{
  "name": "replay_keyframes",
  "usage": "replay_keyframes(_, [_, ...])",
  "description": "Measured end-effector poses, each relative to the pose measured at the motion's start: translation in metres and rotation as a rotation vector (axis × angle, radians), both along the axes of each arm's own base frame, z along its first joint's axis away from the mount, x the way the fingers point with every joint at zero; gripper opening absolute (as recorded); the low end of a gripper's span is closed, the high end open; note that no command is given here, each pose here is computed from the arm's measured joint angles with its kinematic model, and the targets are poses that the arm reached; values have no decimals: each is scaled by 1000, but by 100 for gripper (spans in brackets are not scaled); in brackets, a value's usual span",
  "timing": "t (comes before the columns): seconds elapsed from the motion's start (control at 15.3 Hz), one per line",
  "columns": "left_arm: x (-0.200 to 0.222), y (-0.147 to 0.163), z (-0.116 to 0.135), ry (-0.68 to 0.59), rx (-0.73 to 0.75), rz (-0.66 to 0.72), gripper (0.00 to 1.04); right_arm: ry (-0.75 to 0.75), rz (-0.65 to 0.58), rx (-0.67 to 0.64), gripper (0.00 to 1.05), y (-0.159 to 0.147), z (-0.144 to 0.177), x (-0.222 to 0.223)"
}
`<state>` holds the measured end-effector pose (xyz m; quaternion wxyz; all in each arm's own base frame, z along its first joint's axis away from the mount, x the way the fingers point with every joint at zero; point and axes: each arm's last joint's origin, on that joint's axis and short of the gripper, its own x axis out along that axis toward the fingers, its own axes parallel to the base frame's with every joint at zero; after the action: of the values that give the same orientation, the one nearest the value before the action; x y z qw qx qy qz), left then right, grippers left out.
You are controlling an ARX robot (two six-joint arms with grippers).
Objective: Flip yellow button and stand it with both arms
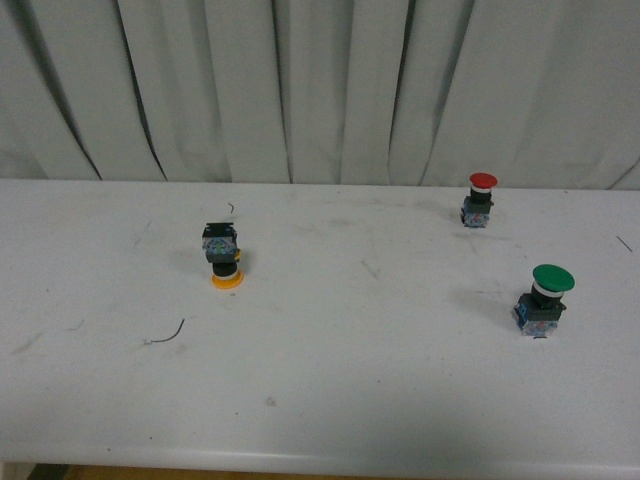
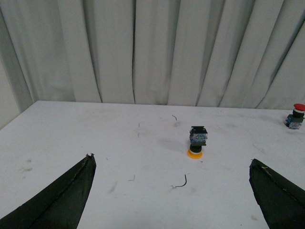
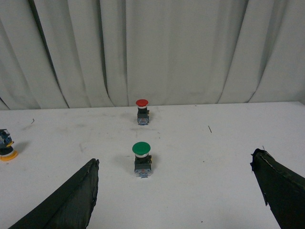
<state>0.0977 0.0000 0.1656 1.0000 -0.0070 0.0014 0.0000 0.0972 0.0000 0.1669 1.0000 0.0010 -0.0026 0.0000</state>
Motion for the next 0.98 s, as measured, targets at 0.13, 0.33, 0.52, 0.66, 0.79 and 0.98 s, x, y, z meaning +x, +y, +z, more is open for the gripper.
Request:
replay_keyframes(0.13, [0,0,0,0,0,0,98,0,0,0,98,0,0,0])
replay_keyframes(0.33, [0,0,0,0,0,0,98,0,0,0,98,0,0,0])
replay_keyframes(0.52, [0,0,0,0,0,0,98,0,0,0,98,0,0,0])
replay_keyframes(0.66, [0,0,0,0,0,0,98,0,0,0,98,0,0,0])
replay_keyframes(0.79, [0,0,0,0,0,0,98,0,0,0,98,0,0,0])
replay_keyframes(0.98, [0,0,0,0,0,0,98,0,0,0,98,0,0,0])
